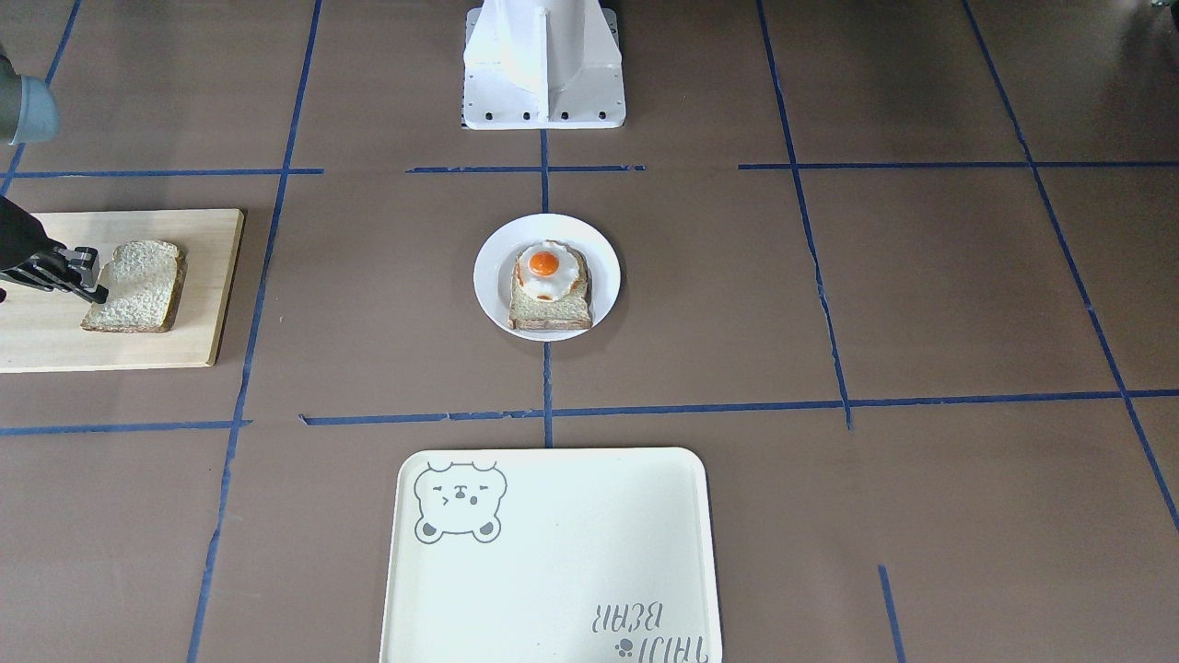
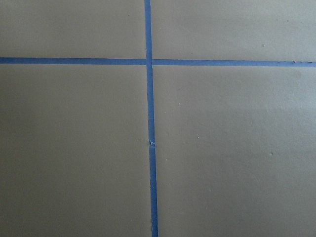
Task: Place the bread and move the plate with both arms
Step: 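Lower the right gripper onto the bread slice on the bamboo board and grasp it, then carry the bread slice with the right gripper over the egg toast plate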
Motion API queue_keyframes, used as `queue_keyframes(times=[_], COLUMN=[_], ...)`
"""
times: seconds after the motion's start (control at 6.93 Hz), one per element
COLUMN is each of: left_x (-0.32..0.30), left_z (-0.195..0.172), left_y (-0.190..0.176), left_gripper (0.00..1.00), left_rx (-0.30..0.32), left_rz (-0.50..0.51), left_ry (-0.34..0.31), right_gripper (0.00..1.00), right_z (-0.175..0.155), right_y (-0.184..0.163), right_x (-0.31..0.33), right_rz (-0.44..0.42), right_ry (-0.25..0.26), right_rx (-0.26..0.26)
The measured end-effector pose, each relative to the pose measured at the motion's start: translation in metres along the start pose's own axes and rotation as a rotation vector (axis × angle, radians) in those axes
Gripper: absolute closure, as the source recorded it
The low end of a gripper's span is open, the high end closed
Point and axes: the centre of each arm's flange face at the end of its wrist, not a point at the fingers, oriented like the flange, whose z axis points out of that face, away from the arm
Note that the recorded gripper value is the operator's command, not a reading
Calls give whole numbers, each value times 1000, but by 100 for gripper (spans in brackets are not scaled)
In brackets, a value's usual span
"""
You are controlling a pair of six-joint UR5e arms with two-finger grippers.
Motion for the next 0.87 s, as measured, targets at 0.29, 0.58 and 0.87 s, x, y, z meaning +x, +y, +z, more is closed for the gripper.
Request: queue_keyframes(times=[0.29,0.58,0.87], left_x=[1,2,2], left_z=[0,-1,-1], left_y=[0,0,0], left_gripper=[0,0,0], left_rx=[1,3,3], left_rz=[1,4,4], left_ry=[0,0,1], right_gripper=[100,100,100], right_z=[-10,-41,-70], right_y=[0,-4,-33], right_x=[-17,-69,-148], right_rz=[-23,-68,-20], right_ry=[-40,-141,-262], right_rx=[-6,-6,2])
